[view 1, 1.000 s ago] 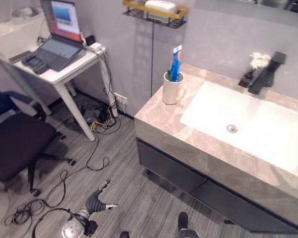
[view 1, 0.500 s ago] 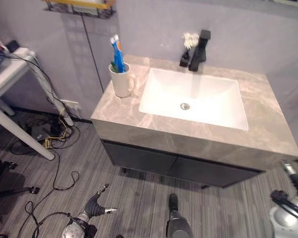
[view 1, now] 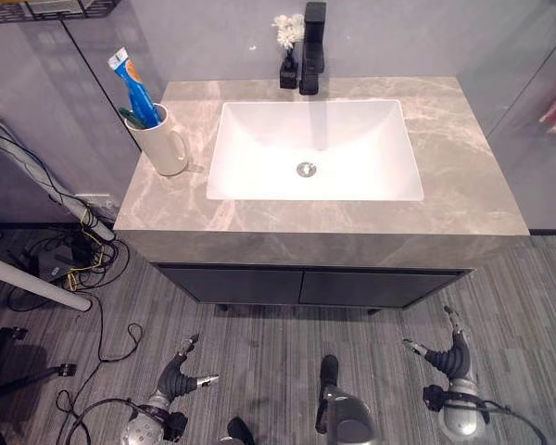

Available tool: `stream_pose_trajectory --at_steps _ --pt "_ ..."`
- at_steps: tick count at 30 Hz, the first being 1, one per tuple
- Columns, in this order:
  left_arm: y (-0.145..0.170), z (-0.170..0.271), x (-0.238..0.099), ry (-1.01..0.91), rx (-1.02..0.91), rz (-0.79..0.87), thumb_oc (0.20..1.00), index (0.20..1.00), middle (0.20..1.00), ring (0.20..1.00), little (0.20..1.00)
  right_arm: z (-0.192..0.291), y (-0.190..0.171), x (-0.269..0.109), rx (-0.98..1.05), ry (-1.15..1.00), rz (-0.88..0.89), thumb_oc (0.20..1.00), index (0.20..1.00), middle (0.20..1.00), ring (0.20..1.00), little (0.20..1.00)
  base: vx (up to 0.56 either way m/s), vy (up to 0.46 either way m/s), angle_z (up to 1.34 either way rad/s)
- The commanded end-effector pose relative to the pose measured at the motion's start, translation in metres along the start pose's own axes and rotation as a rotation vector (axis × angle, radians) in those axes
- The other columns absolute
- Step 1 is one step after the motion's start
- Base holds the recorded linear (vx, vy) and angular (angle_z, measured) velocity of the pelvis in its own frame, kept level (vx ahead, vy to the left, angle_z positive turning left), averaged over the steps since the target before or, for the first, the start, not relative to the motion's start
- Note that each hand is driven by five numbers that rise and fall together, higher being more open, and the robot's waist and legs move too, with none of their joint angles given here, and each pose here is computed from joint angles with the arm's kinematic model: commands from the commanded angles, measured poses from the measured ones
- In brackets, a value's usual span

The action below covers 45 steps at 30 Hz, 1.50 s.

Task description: Put brush and paste in cup on sink, flatten towel.

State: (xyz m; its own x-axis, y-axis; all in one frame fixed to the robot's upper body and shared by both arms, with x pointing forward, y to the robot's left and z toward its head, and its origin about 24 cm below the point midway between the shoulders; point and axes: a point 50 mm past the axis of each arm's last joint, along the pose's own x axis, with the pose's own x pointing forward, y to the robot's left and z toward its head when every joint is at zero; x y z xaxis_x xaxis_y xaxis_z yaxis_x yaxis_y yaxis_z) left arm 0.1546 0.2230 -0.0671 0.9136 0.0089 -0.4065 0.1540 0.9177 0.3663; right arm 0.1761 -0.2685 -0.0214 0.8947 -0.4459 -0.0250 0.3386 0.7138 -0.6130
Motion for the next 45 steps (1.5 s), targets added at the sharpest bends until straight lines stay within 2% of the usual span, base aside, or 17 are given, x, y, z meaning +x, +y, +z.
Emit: stream_pose_trajectory --at_steps 1,10,16,29,36,41,45 --pt "0.010 0.008 0.006 -0.044 -0.036 0.081 1.000 1.000 1.000 1.000 1.000 0.030 -0.014 0.020 0.083 -0.152 -0.065 1.000 1.000 1.000 1.000 1.000 0.08 -0.159 -0.03" --pt "0.004 0.024 0.023 -0.095 -0.062 0.097 1.000 1.000 1.000 1.000 1.000 0.043 -0.023 0.035 0.065 -0.217 -0.060 1.000 1.000 1.000 1.000 1.000 0.04 -0.121 -0.06" --pt "0.007 0.027 0.023 -0.108 -0.093 0.122 1.000 1.000 1.000 1.000 1.000 0.044 -0.028 0.040 0.054 -0.222 -0.083 1.000 1.000 1.000 1.000 1.000 0.08 -0.007 -0.50" --pt "0.002 0.031 0.026 -0.121 -0.037 0.108 1.000 1.000 1.000 1.000 1.000 0.044 -0.026 0.045 0.004 -0.231 -0.063 1.000 1.000 1.000 1.000 1.000 0.13 0.093 -0.14" --pt "0.013 0.035 0.025 -0.145 -0.031 0.133 1.000 1.000 1.000 1.000 1.000 0.046 -0.017 0.044 0.017 -0.223 -0.021 1.000 1.000 1.000 1.000 1.000 0.10 0.120 -0.49" --pt "0.034 0.051 0.020 -0.227 -0.031 0.179 1.000 1.000 1.000 1.000 1.000 0.064 -0.002 0.045 0.065 -0.278 0.046 1.000 1.000 1.000 1.000 1.000 0.14 0.182 -0.17" --pt "0.037 0.057 0.019 -0.265 -0.013 0.170 1.000 1.000 1.000 1.000 1.000 0.065 0.001 0.045 0.080 -0.277 0.066 1.000 1.000 1.000 1.000 1.000 0.08 0.097 -0.01"
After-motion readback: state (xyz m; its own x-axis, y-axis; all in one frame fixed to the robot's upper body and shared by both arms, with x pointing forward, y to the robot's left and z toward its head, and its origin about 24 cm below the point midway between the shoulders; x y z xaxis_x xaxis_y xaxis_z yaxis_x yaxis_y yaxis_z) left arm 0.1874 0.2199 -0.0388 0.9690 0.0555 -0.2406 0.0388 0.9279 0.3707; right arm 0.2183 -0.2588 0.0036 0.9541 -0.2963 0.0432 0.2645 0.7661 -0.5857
